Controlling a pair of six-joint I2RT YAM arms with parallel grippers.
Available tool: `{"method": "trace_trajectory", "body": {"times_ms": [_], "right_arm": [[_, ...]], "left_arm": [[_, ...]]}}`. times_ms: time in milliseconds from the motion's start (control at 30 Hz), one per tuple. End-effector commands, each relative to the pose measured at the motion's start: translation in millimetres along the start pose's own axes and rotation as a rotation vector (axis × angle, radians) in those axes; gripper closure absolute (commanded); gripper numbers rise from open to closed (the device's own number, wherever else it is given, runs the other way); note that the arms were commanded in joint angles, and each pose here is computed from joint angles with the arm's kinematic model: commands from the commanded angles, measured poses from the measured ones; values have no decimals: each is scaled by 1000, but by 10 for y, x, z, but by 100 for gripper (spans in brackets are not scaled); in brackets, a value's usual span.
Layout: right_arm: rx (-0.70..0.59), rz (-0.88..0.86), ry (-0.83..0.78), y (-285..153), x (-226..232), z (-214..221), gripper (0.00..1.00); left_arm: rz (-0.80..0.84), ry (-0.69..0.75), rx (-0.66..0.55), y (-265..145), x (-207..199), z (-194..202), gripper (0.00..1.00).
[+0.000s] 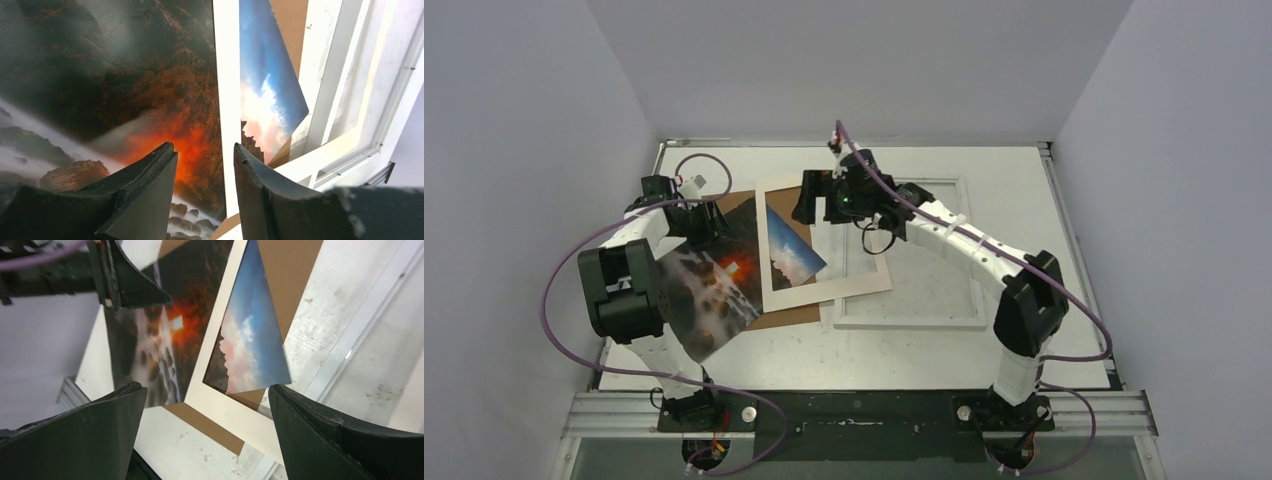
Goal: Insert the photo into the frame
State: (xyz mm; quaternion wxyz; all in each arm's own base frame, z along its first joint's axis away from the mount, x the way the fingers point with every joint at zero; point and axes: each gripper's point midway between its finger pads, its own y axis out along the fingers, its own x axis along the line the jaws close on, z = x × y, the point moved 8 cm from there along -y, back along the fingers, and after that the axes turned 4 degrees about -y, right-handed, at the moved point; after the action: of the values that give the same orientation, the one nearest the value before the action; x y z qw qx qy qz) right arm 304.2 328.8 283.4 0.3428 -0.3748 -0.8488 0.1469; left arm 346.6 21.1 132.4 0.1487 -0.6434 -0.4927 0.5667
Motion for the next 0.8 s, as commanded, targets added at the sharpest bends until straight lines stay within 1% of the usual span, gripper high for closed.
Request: {"method": "trace_trajectory", "body": {"times_ms": [0,100,200,333,433,567,667,767], "right_arm": [[57,-29,-126,359,195,241,2],[87,75,-138,485,59,305,2],[66,196,-106,385,-261,182,2],[37,256,-31,179,-704,71,3],[54,258,13,96,-986,89,3],[91,230,106,103,-1375,183,4],[98,192,163,118,-1579,245,4],[114,156,202,159,-1695,313,7]], "left_arm": [[89,38,-93,-62,-215,-141,57],[89,26,-89,-32,-208,-166,57],[73,44,-78,18,-210,-177,57],[34,66,-45,172,-198,-132,58],[-27,92,-21,298,-179,-84,59],[-72,113,-11,404,-172,-42,61],[-92,126,-1,471,-177,-13,61],[-114,137,9,519,-153,5,62]]}}
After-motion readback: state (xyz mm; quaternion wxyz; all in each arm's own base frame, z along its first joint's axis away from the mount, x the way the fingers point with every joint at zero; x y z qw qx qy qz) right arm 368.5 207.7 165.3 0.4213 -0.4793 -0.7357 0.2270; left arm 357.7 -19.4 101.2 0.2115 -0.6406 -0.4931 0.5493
